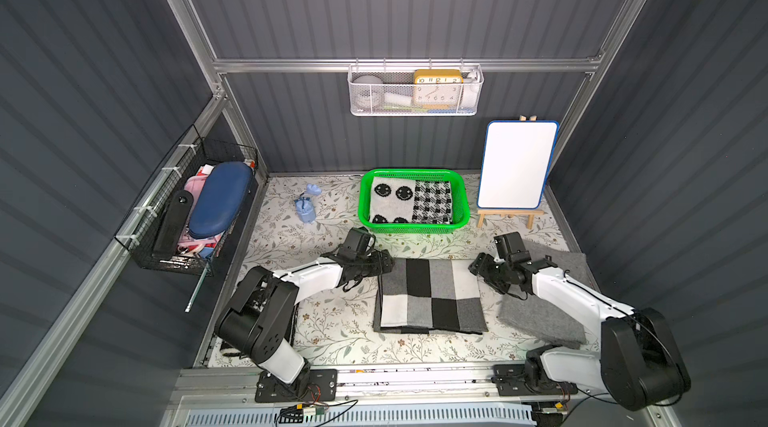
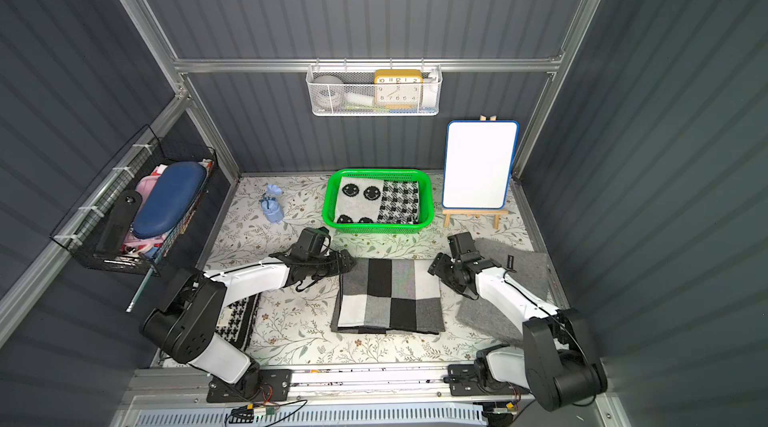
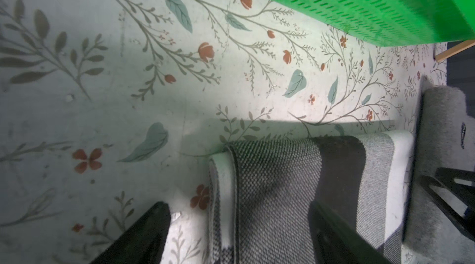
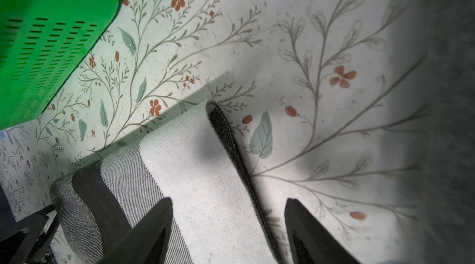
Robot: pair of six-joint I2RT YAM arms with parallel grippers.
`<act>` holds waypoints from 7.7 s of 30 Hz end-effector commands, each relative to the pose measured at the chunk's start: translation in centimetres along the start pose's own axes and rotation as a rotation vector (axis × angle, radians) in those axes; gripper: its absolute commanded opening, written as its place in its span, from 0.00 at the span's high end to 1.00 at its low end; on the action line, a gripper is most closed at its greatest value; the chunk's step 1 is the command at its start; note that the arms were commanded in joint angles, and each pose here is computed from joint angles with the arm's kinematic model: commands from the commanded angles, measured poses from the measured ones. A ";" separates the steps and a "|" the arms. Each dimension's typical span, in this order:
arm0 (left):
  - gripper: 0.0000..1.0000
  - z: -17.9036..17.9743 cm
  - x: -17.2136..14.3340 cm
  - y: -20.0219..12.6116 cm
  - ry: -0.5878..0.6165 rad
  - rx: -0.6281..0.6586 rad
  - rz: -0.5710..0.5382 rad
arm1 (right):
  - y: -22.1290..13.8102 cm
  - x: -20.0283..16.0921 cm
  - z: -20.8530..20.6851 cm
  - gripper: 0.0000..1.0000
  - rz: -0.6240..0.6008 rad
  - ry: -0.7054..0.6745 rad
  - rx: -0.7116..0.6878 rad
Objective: Put the folded scarf in the basket
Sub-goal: Move the scarf to the center of the board, then pick up the scarf at the center of the board, then place the scarf in the basket, then move the scarf to the center of the board.
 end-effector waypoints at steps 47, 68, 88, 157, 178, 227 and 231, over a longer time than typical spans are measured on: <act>1.00 -7.1 3.0 -15.8 0.188 -0.346 -0.461 | -14.9 -2.1 4.1 1.00 -0.180 -0.165 0.602; 1.00 -7.6 7.9 -17.7 -0.004 -0.063 -0.572 | -19.9 1.4 8.1 1.00 -0.398 -0.223 0.617; 1.00 -4.3 23.5 -11.3 0.026 0.051 -0.684 | -9.7 14.3 18.6 1.00 -0.568 -0.297 0.324; 0.01 -19.2 4.8 -6.3 0.158 -0.556 -0.267 | -17.2 -0.8 -1.9 0.38 -0.668 0.028 0.114; 0.17 -26.6 -14.4 8.8 0.194 -0.660 0.383 | -16.7 -3.9 -5.5 0.42 -0.628 0.253 0.199; 0.14 -5.1 -4.0 -7.7 -0.212 -0.143 -0.066 | -9.3 -2.4 -1.3 0.42 -0.217 0.106 0.166; 0.08 -4.7 -3.9 -6.7 -0.222 -0.061 -0.017 | -8.0 -2.5 -0.6 0.42 -0.117 0.030 0.126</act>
Point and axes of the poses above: each gripper's point midway between its finger pads, its own y axis out along the fingers, its own z axis along the line the jaws close on, x = y × z, the point moved 10 cm from there along -y, back along the fingers, and after that the axes turned 4 degrees about y, right-handed, at the moved point
